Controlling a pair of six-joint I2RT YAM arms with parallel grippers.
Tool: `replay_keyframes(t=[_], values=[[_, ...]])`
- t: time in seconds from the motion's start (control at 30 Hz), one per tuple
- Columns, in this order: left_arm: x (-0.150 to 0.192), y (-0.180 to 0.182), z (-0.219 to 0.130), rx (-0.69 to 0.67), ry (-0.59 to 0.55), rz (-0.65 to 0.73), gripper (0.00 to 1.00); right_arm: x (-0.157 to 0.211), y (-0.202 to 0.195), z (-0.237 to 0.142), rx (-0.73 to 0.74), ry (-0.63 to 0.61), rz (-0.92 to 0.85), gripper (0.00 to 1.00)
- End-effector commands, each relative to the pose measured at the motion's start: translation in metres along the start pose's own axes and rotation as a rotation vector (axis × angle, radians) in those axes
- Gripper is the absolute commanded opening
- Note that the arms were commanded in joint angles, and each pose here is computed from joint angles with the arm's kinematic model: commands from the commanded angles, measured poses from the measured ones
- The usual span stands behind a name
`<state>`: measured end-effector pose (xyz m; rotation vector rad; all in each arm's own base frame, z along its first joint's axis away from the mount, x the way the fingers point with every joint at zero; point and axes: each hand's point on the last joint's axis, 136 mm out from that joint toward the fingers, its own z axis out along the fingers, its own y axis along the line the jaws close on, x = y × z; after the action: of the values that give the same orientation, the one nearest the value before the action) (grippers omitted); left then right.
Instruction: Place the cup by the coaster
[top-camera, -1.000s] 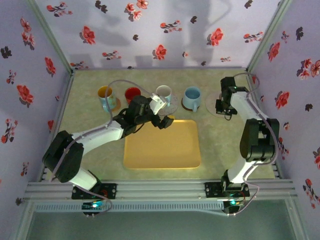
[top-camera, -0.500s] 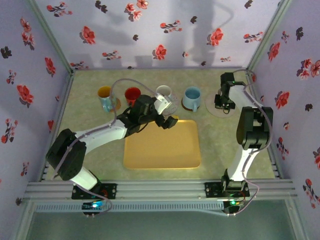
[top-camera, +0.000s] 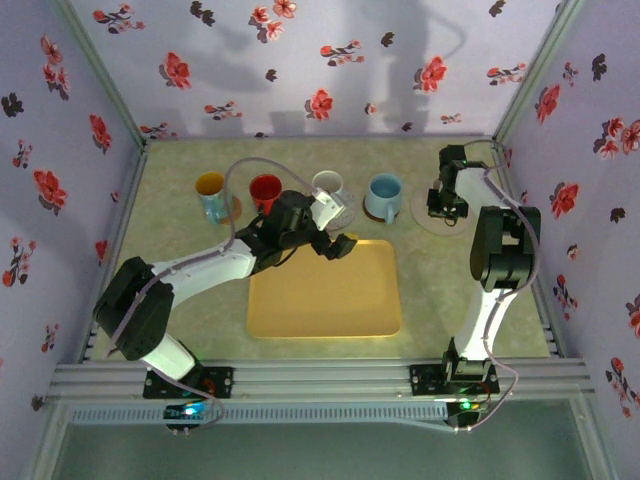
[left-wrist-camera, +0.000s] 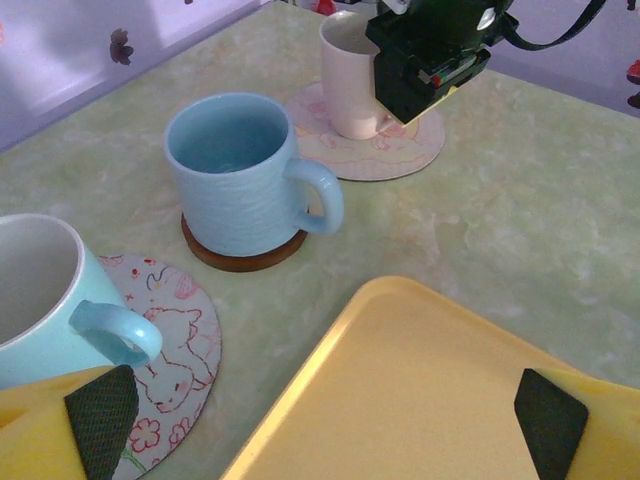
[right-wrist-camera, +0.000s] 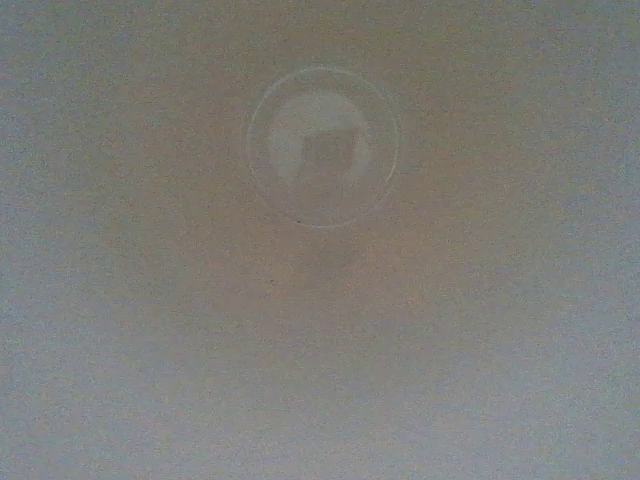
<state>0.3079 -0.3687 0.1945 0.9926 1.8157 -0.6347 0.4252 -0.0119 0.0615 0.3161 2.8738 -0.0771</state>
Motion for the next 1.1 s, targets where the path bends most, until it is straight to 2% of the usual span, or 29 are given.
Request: replay_keyframes(t=[0.0,0.43,0.67,0.77,0.83,1.07], values=[[-0.011,-0.001,0.003,-0.009,-0.009,-0.009,1.0,-0.01,-0.002,-0.008,0.003,-0.025,0.007,0.16],[-0.011,-0.002,0.002,-0.014,0.012,0.0,1.0,-0.006,-0.003,-0.02,-0.003,-0.044,0.011,0.4],[-0.024,-0.001,-0.004,-0.024,-0.001,0.009,1.0,-0.004,-0.005,-0.05,-0.02,-0.11,0.027,0.52],[-0.036,0.001,-0.012,-0.043,-0.004,0.028,1.0,-0.005,-0.007,-0.075,-0.029,-0.181,0.04,0.65],[-0.046,0.004,-0.019,-0.065,-0.021,0.044,1.0,-0.005,-0.009,-0.091,-0.028,-0.222,0.045,0.78],[-0.089,0.028,-0.044,-0.215,-0.113,0.067,1.0,-0.005,-0.011,-0.153,-0.04,-0.4,0.039,1.0]])
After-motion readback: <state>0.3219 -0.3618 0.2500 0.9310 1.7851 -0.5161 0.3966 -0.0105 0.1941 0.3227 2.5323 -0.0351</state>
